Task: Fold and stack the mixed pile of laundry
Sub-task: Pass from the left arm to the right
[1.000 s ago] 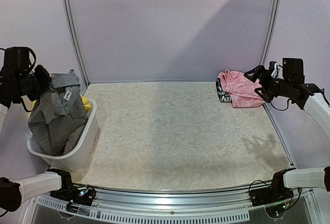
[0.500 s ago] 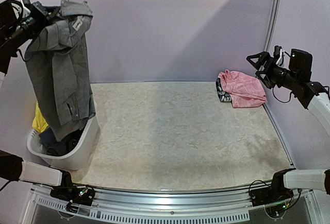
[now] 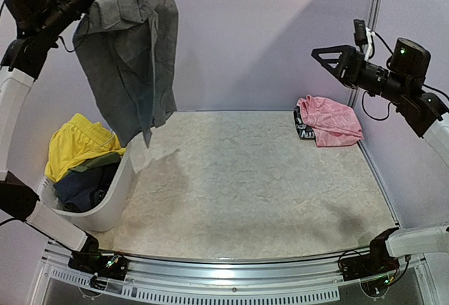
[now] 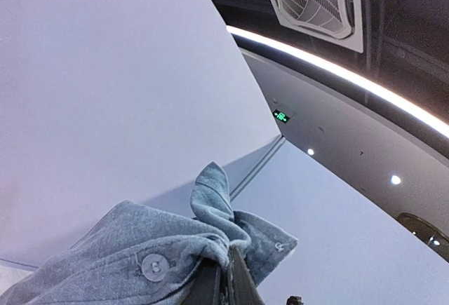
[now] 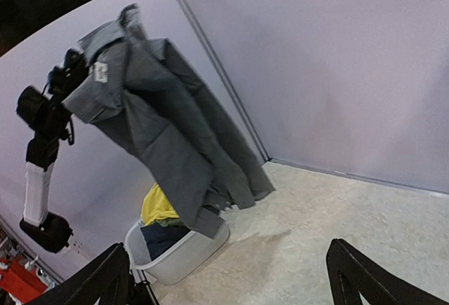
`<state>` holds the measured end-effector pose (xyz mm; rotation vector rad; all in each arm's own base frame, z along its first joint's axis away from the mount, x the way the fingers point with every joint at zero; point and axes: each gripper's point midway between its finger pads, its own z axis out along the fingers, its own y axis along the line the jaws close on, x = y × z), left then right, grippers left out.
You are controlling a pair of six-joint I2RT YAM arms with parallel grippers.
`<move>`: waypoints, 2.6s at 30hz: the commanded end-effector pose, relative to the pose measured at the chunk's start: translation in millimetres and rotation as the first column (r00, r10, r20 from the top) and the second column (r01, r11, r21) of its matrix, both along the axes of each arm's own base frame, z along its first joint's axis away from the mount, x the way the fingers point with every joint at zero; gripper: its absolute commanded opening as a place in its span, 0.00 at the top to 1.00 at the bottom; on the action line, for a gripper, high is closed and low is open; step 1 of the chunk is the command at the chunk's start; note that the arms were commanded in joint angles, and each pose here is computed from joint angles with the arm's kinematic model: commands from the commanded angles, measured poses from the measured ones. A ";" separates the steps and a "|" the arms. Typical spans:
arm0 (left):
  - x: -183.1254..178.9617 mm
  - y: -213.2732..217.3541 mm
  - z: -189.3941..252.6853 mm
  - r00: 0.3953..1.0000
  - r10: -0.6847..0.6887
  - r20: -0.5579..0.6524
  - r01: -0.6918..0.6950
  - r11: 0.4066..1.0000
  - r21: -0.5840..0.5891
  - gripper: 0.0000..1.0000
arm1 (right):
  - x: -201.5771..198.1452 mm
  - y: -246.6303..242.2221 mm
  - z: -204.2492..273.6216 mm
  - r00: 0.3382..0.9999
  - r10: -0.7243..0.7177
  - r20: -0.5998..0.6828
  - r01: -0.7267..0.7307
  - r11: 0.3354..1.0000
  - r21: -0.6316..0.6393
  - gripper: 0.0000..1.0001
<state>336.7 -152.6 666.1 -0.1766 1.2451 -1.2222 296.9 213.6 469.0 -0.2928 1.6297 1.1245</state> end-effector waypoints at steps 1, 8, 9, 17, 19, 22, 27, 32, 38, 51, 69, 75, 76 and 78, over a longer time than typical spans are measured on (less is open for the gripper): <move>4.3 -29.4 4.8 0.999 0.006 0.044 -0.004 0.999 -0.039 1.00 | -10.5 48.5 -2.8 0.990 0.084 0.110 -0.067 0.986 -0.150 0.01; 21.7 -82.0 -21.2 0.998 -0.056 -0.016 0.055 0.998 -0.031 1.00 | -36.2 130.0 0.9 0.950 0.259 0.174 -0.224 0.955 -0.195 0.05; 23.0 -88.5 -25.3 0.998 -0.061 -0.026 0.061 0.998 -0.025 1.00 | -38.1 137.4 2.9 0.946 0.272 0.179 -0.237 0.952 -0.193 0.06; 16.8 -123.1 -41.0 0.990 -0.126 -0.057 0.125 0.992 -0.018 1.00 | -9.0 170.0 -19.0 0.956 0.235 0.173 -0.188 0.950 -0.251 0.07; 13.9 -129.0 -43.0 0.988 -0.141 -0.060 0.140 0.990 -0.017 1.00 | -0.1 173.2 -23.8 0.959 0.216 0.184 -0.161 0.948 -0.276 0.07; 10.2 -137.1 -47.6 0.985 -0.158 -0.067 0.158 0.987 -0.010 1.00 | 9.4 183.5 -29.1 0.954 0.223 0.201 -0.156 0.939 -0.306 0.06; 5.8 -139.5 -49.8 0.985 -0.154 -0.075 0.153 0.988 -0.015 1.00 | 25.3 198.9 -37.0 0.952 0.223 0.210 -0.146 0.934 -0.327 0.08; 1.7 -140.7 -52.4 0.985 -0.156 -0.080 0.155 0.988 -0.013 1.00 | 34.7 210.2 -42.7 0.951 0.230 0.205 -0.153 0.930 -0.335 0.26; 3.2 -141.0 -59.3 0.985 -0.146 -0.095 0.146 0.989 -0.009 1.00 | 36.2 213.3 -44.5 0.952 0.236 0.195 -0.162 0.928 -0.334 0.57; 16.4 -143.2 -87.7 0.985 -0.082 -0.154 0.088 0.996 0.027 1.00 | 4.9 217.5 -33.0 0.914 0.365 0.179 -0.302 0.904 -0.303 1.00; 62.3 -215.0 -223.7 0.849 -0.081 -0.522 0.287 0.900 0.327 0.32 | -107.4 158.0 162.4 0.755 0.489 0.437 -0.549 0.836 0.012 1.00; 50.6 -209.2 -263.3 0.811 0.007 -0.585 0.352 0.793 0.498 0.00 | -78.9 123.8 200.1 0.865 0.210 0.456 -0.295 0.948 0.123 1.00; 46.6 -204.1 -271.0 0.806 0.030 -0.591 0.359 0.769 0.528 0.00 | -72.8 120.2 199.3 0.879 0.172 0.445 -0.251 0.960 0.123 1.00; 39.4 -187.1 -286.8 0.801 0.105 -0.590 0.346 0.722 0.599 0.01 | -60.6 110.7 195.9 0.895 0.087 0.437 -0.147 0.983 0.105 1.00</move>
